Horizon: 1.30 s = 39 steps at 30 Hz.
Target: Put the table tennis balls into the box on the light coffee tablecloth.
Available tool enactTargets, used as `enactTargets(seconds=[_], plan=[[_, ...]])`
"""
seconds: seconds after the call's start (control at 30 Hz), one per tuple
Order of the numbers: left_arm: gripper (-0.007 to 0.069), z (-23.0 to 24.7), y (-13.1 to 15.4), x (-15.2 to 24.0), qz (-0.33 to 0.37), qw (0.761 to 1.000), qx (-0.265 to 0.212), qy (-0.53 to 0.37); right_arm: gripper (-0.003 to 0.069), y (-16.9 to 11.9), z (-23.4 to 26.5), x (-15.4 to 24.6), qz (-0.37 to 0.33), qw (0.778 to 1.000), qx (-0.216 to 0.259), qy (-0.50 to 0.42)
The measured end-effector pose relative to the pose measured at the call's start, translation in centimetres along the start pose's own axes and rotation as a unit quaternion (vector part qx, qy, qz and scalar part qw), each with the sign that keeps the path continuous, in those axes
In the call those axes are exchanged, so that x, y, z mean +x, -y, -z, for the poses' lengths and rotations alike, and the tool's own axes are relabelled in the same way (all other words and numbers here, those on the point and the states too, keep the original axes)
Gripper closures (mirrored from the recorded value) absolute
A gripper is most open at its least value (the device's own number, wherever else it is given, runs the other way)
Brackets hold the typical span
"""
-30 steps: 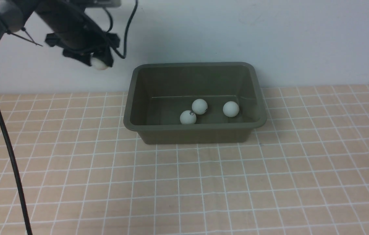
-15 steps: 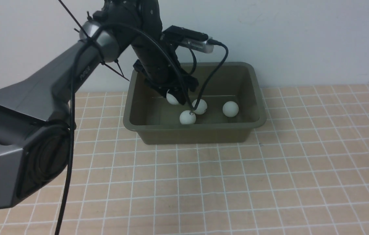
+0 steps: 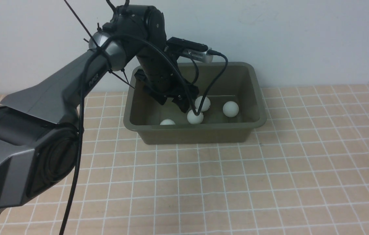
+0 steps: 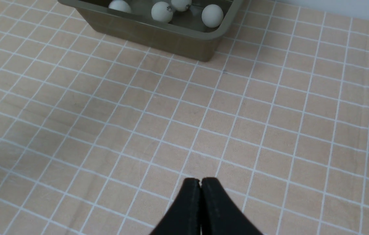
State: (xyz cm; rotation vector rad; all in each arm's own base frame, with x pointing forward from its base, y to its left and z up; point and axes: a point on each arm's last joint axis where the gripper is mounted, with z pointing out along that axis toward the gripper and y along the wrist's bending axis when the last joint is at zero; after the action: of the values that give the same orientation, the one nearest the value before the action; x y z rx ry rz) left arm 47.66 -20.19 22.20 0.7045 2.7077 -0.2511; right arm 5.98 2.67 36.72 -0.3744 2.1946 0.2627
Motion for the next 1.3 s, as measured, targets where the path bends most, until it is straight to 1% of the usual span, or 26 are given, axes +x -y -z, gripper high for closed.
enactTargets(seconds=[0.13, 0.17, 0.23, 0.33, 0.37, 0.43, 0.53, 0.57, 0.6, 0.7, 0.83, 1.0, 1.07, 1.17, 1.3], plan=[[0.0247, 1.7, 0.1, -0.3, -0.002, 1.000, -0.009, 0.012, 0.0674, 0.2, 0.0, -0.1, 0.016, 1.000, 0.012, 0.007], [0.0314, 3.0, 0.1, -0.5, -0.006, 1.000, -0.014, 0.025, 0.0674, 0.4, 0.0, -0.3, 0.024, 0.999, 0.021, 0.017], [0.0407, 5.1, 0.3, -0.7, -0.010, 0.999, -0.023, 0.044, 0.0674, 0.6, 0.2, -0.6, 0.034, 0.998, 0.037, 0.041], [0.0594, 9.2, 0.7, -0.9, -0.016, 0.996, -0.031, 0.079, 0.0674, 1.0, 0.6, -0.7, 0.046, 0.994, 0.059, 0.085], [0.0635, 10.7, 0.9, -0.8, -0.018, 0.995, -0.034, 0.093, 0.0674, 1.1, 0.8, -0.5, 0.048, 0.992, 0.068, 0.098], [0.0676, 13.4, 1.4, -0.7, -0.021, 0.992, -0.037, 0.118, 0.0674, 1.4, 1.0, 0.1, 0.046, 0.988, 0.086, 0.116], [0.0694, 17.7, 2.2, -0.2, -0.027, 0.986, -0.036, 0.158, 0.0674, 2.0, 0.9, 2.0, 0.037, 0.984, 0.120, 0.126], [0.0694, 18.3, 2.3, -0.1, -0.029, 0.985, -0.037, 0.164, 0.0674, 2.1, 0.8, 2.2, 0.036, 0.984, 0.123, 0.126], [0.0694, 20.3, 2.8, 0.3, -0.037, 0.982, -0.038, 0.183, 0.0674, 2.4, 0.7, 3.2, 0.027, 0.982, 0.138, 0.128], [0.0694, 23.7, 4.2, 1.1, -0.062, 0.974, -0.038, 0.214, 0.0674, 2.9, 0.3, 5.2, 0.006, 0.978, 0.160, 0.133], [0.0694, 28.3, 6.6, 2.8, -0.095, 0.961, -0.030, 0.257, 0.0674, 3.1, 0.1, 7.4, -0.022, 0.974, 0.166, 0.150], [0.0694, 30.3, 8.5, 4.5, -0.115, 0.958, -0.019, 0.263, 0.0674, 3.2, 0.6, 8.1, -0.028, 0.970, 0.174, 0.167], [0.0694, 30.5, 9.1, 5.2, -0.120, 0.959, -0.014, 0.258, 0.0674, 3.4, 0.7, 8.2, -0.022, 0.969, 0.188, 0.161], [0.0694, 30.4, 9.5, 5.8, -0.124, 0.961, -0.008, 0.247, 0.0674, 3.6, 0.7, 8.6, -0.022, 0.969, 0.202, 0.140], [0.0694, 30.1, 9.5, 5.9, -0.114, 0.964, -0.001, 0.242, 0.0674, 3.8, 0.7, 9.0, -0.026, 0.970, 0.209, 0.119]])
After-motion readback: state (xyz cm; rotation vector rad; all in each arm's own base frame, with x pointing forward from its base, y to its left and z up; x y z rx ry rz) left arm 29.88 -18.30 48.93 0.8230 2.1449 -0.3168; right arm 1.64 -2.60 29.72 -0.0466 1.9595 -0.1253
